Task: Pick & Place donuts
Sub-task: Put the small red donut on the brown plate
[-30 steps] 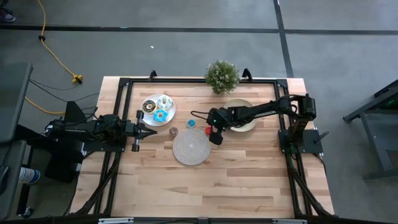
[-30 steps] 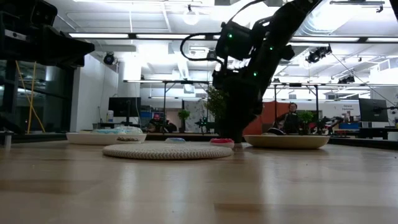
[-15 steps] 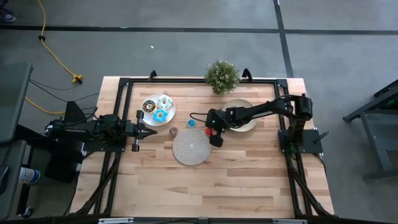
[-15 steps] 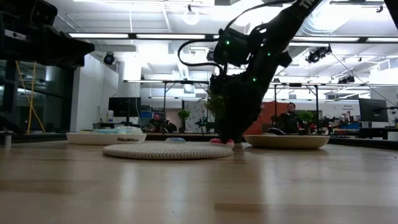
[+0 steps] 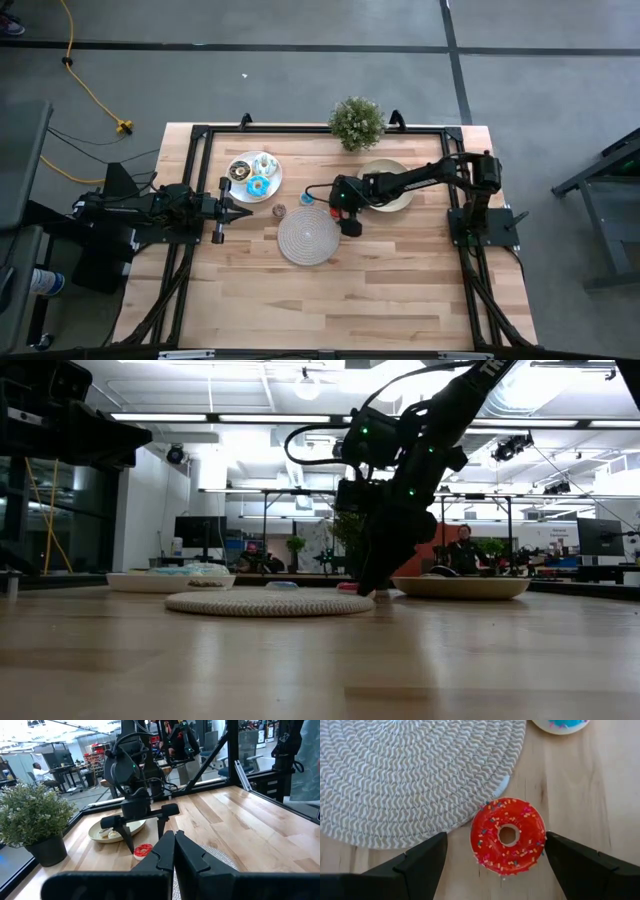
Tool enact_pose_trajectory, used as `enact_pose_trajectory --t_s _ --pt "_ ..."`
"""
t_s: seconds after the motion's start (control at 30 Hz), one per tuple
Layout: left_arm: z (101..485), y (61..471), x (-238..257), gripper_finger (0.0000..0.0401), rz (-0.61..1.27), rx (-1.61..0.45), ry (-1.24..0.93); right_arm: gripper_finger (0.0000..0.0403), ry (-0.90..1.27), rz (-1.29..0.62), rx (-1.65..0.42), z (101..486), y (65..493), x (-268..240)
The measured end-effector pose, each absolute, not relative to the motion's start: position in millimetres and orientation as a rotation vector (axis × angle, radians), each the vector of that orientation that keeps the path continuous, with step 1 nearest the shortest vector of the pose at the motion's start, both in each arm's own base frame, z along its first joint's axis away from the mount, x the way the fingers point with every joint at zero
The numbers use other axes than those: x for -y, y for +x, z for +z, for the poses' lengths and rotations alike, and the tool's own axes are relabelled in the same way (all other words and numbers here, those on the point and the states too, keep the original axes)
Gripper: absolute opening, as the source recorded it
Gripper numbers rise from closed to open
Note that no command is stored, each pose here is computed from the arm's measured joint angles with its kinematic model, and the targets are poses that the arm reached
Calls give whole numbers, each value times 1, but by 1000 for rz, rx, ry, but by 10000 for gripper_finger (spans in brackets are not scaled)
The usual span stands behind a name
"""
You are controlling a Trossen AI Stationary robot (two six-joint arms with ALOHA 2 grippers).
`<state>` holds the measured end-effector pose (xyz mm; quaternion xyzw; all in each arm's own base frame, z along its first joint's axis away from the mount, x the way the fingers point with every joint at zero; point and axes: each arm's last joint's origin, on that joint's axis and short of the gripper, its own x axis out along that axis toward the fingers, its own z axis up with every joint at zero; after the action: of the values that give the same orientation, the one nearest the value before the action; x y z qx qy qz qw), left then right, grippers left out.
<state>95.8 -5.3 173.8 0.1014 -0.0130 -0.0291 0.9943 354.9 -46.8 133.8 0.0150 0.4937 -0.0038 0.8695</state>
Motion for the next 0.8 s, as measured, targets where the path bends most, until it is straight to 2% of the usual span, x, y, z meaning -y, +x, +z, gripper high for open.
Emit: enact_pose_trajectory --t_s 0.27,0.8 --pt "174 96 5 0 -58 26 203 322 -33 31 -1033 134 355 48" --pt "174 96 5 0 -58 26 203 322 -11 27 -1042 126 356 54"
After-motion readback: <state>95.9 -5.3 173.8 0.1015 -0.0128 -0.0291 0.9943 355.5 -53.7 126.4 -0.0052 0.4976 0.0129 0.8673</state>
